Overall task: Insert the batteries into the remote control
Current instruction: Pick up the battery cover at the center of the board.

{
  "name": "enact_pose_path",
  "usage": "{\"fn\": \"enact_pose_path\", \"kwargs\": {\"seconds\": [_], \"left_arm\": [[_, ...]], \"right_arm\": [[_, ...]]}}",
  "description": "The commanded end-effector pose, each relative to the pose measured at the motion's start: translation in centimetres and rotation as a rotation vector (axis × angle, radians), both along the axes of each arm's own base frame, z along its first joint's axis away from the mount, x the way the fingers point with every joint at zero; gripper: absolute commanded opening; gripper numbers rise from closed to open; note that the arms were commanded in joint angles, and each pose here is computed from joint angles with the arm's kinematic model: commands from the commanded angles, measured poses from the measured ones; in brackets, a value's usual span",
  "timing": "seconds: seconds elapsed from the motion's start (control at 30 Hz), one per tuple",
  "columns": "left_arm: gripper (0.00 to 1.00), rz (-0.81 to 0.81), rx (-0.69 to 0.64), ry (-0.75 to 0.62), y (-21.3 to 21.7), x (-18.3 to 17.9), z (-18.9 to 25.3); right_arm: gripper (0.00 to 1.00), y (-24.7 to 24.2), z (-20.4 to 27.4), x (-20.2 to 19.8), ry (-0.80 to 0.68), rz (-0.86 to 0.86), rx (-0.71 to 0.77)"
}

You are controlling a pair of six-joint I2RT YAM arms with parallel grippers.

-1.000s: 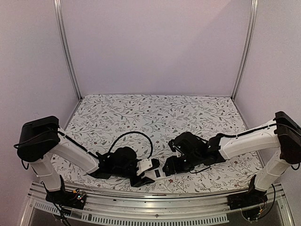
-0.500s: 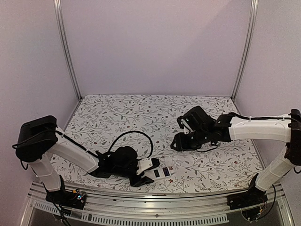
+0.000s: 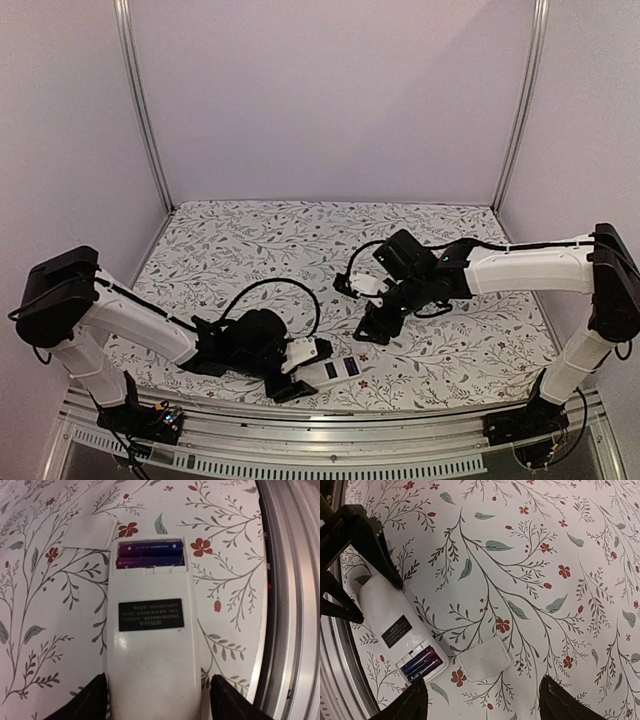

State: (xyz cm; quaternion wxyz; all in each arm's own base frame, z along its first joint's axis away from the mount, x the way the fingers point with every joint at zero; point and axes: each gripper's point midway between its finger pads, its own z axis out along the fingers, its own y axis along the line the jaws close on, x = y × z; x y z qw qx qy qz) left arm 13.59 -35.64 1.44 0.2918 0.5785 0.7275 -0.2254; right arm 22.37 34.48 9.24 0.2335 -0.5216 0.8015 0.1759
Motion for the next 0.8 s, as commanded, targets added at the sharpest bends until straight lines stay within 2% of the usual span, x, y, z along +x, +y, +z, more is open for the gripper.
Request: {"fn": "enact_pose_path", "kwargs": {"seconds": [0.0,0.1,0.2,0.43,0.77], "left_arm": [[0.72,0.025,-0.020,-0.047,1.5,-0.2,2.3],[0.74,0.081,-0.067,-0.098,1.7,0.8,4.6],[0.76,0.089,-0.107,-0.095,1.9,0.6,6.0],[0.76,0.112,-0.125,-0.080,2.6,0.3,6.2],[0.76,0.110,-0.097,-0.087,2.5,0.5,5.6]], "right_arm": [[0.80,-0.1,-2.5,-0.7,-0.131,0.328,-0.096],[0.83,-0.2,-4.2,-0.1,-0.173,0.402,-0.162],[0.83,-0.5,-5.4,0.1,-0.187,0.477,-0.193],[0.82,-1.0,-7.3,1.0,-0.139,0.511,-0.187],[0.71,-1.6,-9.8,0.4,-0.059,0.533,-0.216]]}}
